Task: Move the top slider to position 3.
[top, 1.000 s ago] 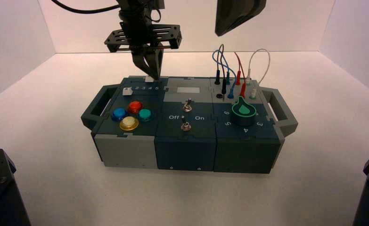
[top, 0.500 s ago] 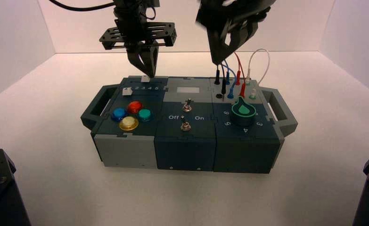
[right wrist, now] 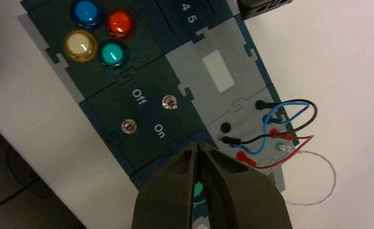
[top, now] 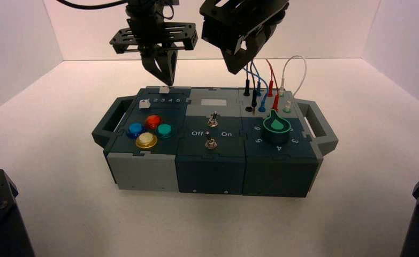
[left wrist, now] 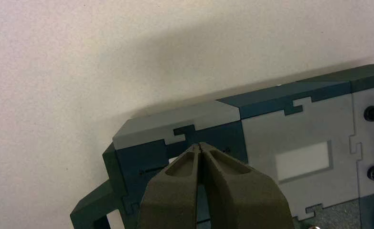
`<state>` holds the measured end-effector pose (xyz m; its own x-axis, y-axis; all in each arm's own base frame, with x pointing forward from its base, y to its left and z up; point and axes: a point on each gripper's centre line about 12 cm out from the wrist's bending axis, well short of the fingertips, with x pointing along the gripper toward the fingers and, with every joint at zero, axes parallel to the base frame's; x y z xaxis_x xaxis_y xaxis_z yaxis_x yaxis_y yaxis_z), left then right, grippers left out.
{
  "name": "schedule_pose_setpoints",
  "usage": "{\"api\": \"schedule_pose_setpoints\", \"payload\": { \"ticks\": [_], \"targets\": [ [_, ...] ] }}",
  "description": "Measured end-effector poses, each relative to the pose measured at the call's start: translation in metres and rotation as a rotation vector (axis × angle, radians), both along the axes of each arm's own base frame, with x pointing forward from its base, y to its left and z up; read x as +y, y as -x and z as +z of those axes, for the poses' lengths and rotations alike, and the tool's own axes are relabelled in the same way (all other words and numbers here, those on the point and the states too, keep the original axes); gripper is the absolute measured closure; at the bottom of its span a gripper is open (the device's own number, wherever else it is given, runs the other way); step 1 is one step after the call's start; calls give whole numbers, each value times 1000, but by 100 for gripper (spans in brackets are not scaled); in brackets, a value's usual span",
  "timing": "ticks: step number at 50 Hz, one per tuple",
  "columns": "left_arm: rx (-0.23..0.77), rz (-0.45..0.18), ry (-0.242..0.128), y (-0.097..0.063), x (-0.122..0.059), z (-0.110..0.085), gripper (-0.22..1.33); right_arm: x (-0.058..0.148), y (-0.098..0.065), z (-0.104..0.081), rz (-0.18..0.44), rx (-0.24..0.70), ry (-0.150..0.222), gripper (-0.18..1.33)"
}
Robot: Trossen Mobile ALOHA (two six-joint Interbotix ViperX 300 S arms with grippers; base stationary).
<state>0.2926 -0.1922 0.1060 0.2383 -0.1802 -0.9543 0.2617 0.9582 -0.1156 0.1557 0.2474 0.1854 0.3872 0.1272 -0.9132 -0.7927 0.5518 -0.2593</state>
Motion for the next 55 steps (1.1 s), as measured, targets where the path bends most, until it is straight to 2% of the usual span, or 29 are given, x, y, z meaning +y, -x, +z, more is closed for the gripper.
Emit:
{"api": "schedule_pose_setpoints", "payload": {
  "ticks": [15,36,47,55],
  "targets": [
    [-3,-2,2,7,5,10,128,5,8,-1,21,12,-4,128],
    [16,-2,-17,16,14,6,128,10,16,-2,49,16,-1,128],
    [5,29,-16,13,26,9,128,10,16,-2,50,16,-2,129],
    [-5,31,-11,11,26,10,128,11,16,-2,54,15,-9,128]
  ]
}}
